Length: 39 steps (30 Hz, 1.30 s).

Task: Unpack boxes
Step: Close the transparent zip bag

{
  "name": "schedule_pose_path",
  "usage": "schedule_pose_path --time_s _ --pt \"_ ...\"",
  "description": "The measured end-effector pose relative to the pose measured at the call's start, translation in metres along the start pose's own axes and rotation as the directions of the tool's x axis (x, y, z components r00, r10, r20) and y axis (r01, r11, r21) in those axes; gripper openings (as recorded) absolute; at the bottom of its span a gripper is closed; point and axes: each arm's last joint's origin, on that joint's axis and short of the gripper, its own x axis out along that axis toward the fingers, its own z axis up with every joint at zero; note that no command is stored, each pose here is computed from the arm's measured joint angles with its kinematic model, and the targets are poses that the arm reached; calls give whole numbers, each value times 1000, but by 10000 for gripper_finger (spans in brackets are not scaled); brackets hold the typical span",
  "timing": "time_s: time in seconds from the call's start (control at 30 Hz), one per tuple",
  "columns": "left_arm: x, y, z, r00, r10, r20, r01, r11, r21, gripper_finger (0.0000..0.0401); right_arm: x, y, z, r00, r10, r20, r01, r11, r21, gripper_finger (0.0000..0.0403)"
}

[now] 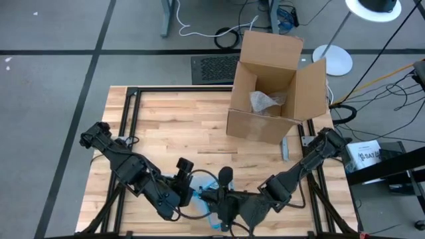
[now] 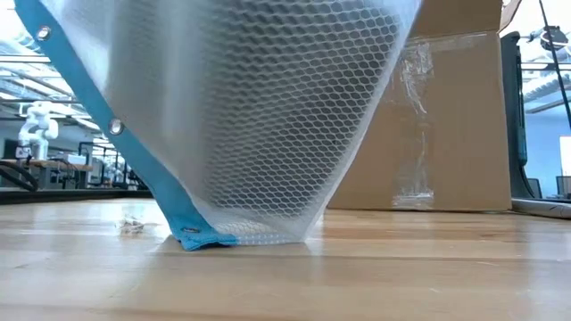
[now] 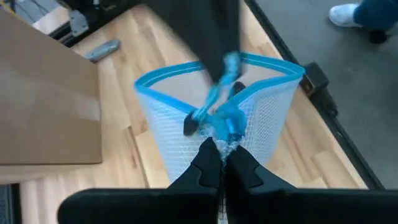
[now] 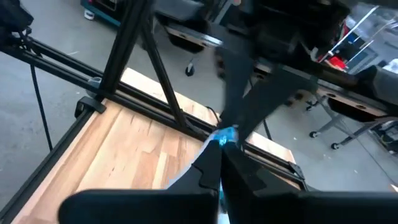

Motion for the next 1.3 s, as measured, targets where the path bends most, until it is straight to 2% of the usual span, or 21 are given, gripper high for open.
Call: schedule_pose_path --time_s 0.17,0.43,0.63,0.77,1.17,1.3 --pt "-16 9 -3 998 51 38 -50 998 -25 0 -14 13 2 999 -32 -11 32 999 -22 1" --pt "-32 15 -4 993 62 96 -58 997 -49 0 -25 18 4 992 -121 -32 120 992 -33 1" --pt "-33 12 -5 994 55 96 -51 998 -42 0 -25 9 -8 980 -148 -130 148 989 -10 1" --pt "-33 11 -10 999 27 47 -25 999 -36 0 -28 7 -10 971 -180 -156 182 983 -4 0" --pt "-33 12 -14 1000 27 2 -26 998 -58 0 -55 10 -10 974 -140 -178 156 984 80 0" --pt "-31 14 -12 1000 -21 16 22 997 -70 0 -50 7 -7 979 -126 -161 147 981 128 0"
